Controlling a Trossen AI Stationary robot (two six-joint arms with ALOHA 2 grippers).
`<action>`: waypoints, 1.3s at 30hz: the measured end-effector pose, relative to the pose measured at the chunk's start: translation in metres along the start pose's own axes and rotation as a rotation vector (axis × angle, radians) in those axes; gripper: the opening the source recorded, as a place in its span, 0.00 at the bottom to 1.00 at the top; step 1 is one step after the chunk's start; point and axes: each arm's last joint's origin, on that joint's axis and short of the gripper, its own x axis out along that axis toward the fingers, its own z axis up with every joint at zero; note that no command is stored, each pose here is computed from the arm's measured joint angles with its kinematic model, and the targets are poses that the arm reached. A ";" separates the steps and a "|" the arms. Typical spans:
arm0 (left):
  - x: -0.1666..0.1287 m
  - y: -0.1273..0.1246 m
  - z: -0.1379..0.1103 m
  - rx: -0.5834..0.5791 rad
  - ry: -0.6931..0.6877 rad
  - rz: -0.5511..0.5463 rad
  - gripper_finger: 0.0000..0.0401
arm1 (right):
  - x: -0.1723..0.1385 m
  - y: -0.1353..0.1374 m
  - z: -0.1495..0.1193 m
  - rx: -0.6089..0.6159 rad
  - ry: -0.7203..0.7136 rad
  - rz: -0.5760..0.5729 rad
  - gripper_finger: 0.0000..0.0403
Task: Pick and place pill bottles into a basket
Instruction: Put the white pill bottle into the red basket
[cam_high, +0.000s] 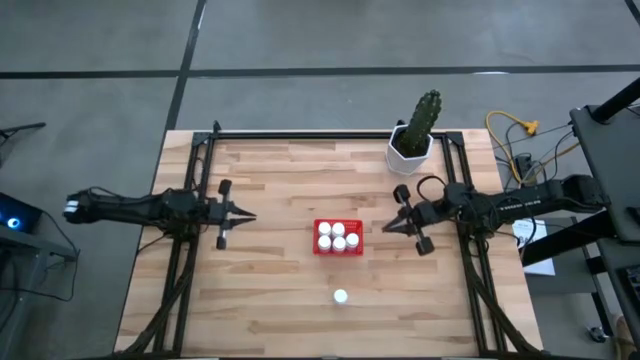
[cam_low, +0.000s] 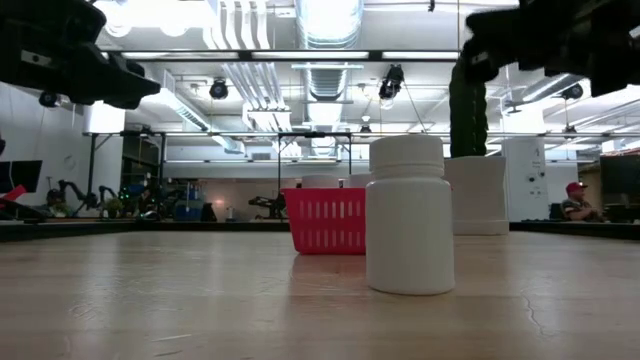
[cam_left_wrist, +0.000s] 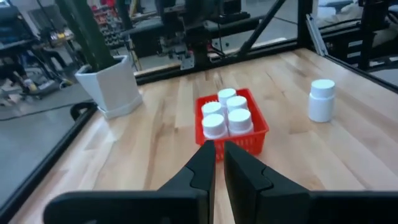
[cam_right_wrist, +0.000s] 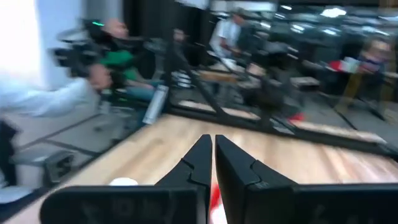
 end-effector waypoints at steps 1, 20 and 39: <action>-0.001 0.000 -0.001 0.002 0.003 0.009 0.04 | 0.002 0.000 0.003 -0.007 -0.009 0.036 0.03; -0.007 -0.004 -0.026 0.001 0.018 0.031 0.04 | 0.090 -0.005 0.013 0.154 0.160 0.312 0.03; -0.008 -0.003 -0.026 -0.005 0.020 0.070 0.04 | 0.124 0.018 0.046 0.151 0.275 0.301 0.28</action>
